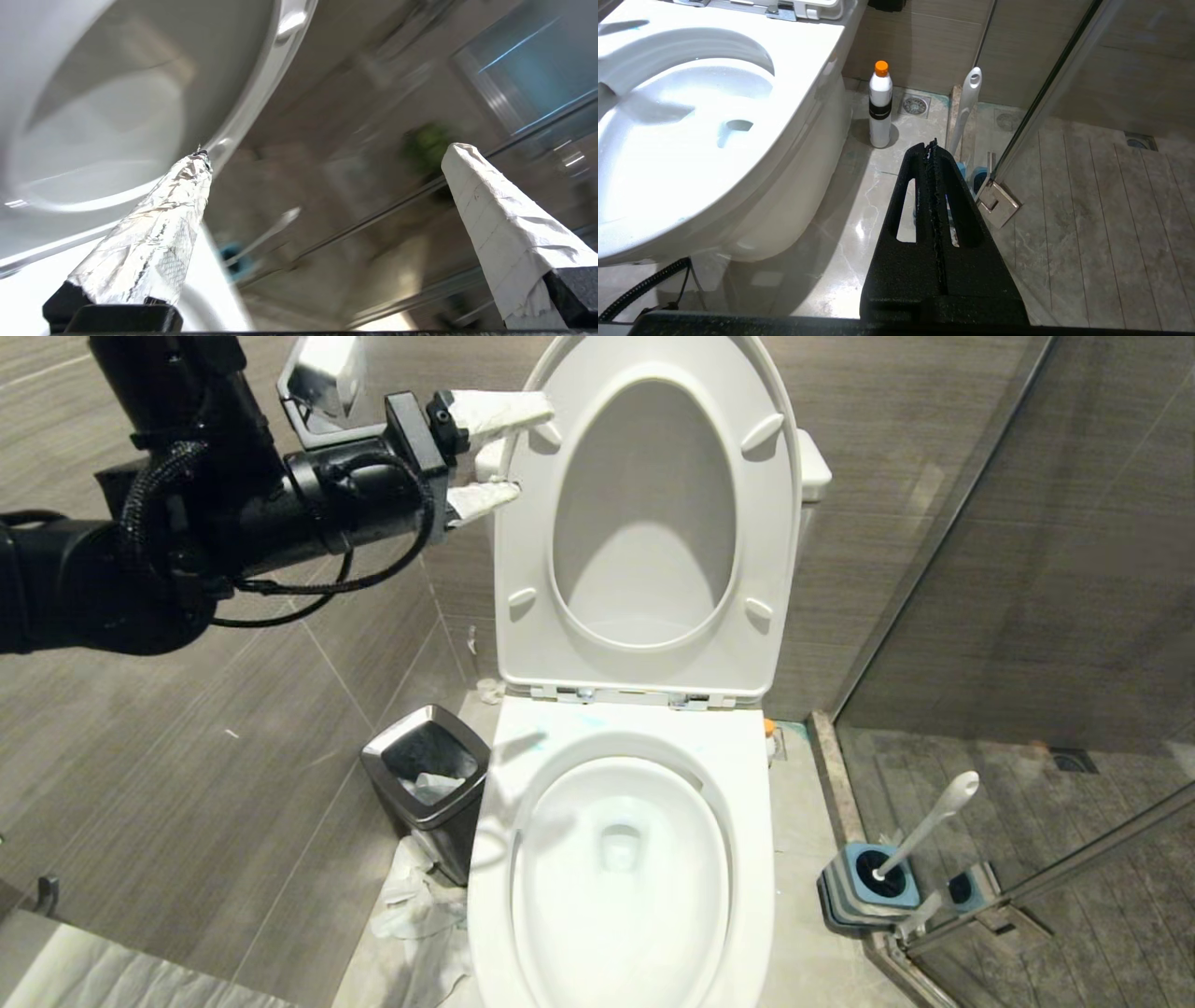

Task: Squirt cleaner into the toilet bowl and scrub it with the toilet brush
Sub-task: Pour in the cleaning agent

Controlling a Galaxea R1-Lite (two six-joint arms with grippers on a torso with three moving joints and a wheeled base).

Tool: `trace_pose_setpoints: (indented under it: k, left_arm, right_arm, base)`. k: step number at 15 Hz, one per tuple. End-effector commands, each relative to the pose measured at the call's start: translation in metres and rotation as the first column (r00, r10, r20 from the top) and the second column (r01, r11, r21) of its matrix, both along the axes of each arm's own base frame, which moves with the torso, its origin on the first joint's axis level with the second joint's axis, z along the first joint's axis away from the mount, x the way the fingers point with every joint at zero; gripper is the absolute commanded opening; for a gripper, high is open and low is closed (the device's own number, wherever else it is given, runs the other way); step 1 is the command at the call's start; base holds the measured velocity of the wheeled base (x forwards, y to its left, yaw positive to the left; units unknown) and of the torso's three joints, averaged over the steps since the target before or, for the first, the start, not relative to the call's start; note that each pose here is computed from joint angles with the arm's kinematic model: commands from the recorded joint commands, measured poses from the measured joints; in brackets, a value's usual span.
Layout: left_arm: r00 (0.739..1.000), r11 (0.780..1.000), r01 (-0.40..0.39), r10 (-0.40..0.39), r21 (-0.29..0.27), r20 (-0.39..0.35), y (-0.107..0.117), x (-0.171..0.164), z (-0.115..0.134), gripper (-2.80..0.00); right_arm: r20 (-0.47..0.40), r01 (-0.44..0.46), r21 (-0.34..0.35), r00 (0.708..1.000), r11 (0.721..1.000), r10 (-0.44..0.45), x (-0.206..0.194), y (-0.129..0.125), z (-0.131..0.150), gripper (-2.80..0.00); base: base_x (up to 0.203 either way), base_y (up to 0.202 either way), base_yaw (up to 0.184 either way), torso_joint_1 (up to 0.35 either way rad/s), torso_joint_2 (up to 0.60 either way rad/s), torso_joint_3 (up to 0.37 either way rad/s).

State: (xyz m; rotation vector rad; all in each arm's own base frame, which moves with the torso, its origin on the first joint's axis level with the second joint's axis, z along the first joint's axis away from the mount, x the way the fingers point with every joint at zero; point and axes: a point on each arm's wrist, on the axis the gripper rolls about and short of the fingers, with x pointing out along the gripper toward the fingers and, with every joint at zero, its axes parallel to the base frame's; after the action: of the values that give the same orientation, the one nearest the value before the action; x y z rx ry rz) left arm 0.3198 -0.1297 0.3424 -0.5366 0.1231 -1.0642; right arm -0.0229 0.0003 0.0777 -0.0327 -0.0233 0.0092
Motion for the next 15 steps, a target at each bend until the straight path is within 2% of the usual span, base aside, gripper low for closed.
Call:
trace_pose_setpoints:
  k: [1, 3, 5, 8, 12, 15]
  left_arm:
    - [0.992, 0.992, -0.042, 0.027, 0.119, 0.122, 0.008, -0.025, 0.013, 0.0]
    - [0.972, 0.969, -0.112, 0.06, 0.22, 0.229, 0.014, -0.045, 0.02, 0.0]
    - [0.935, 0.929, -0.243, 0.148, 0.278, 0.321, 0.021, -0.062, 0.028, 0.0]
    - [0.91, 0.919, -0.284, 0.169, 0.273, 0.38, 0.035, -0.101, 0.04, 0.0]
    - [0.897, 0.917, -0.303, 0.182, 0.259, 0.403, 0.057, -0.158, 0.053, 0.0]
    - [0.892, 0.917, -0.308, 0.186, 0.252, 0.412, 0.072, -0.199, 0.049, 0.0]
  right_arm:
    - [-0.011, -0.001, -0.001, 1.0, 1.0, 0.001, 0.001, 0.0, -0.003, -2.8]
    - [-0.011, -0.001, -0.001, 1.0, 1.0, 0.001, 0.001, 0.0, -0.003, -2.8]
    - [-0.011, -0.001, 0.0, 1.0, 1.0, 0.001, 0.001, 0.0, -0.003, -2.8]
    - [-0.011, -0.001, -0.001, 1.0, 1.0, 0.001, 0.001, 0.0, -0.003, -2.8]
    - [-0.012, -0.001, -0.001, 1.0, 1.0, 0.001, 0.001, 0.0, -0.003, -2.8]
    - [-0.011, -0.003, 0.0, 1.0, 1.0, 0.003, 0.001, 0.0, -0.003, -2.8]
  base:
    - [0.0, 0.0, 0.0, 0.0, 0.0, 0.0]
    - [0.0, 0.0, 0.0, 0.0, 0.0, 0.0]
    - [0.0, 0.0, 0.0, 0.0, 0.0, 0.0]
    - [0.0, 0.0, 0.0, 0.0, 0.0, 0.0]
    - [0.0, 0.0, 0.0, 0.0, 0.0, 0.0]
    - [0.0, 0.0, 0.0, 0.0, 0.0, 0.0]
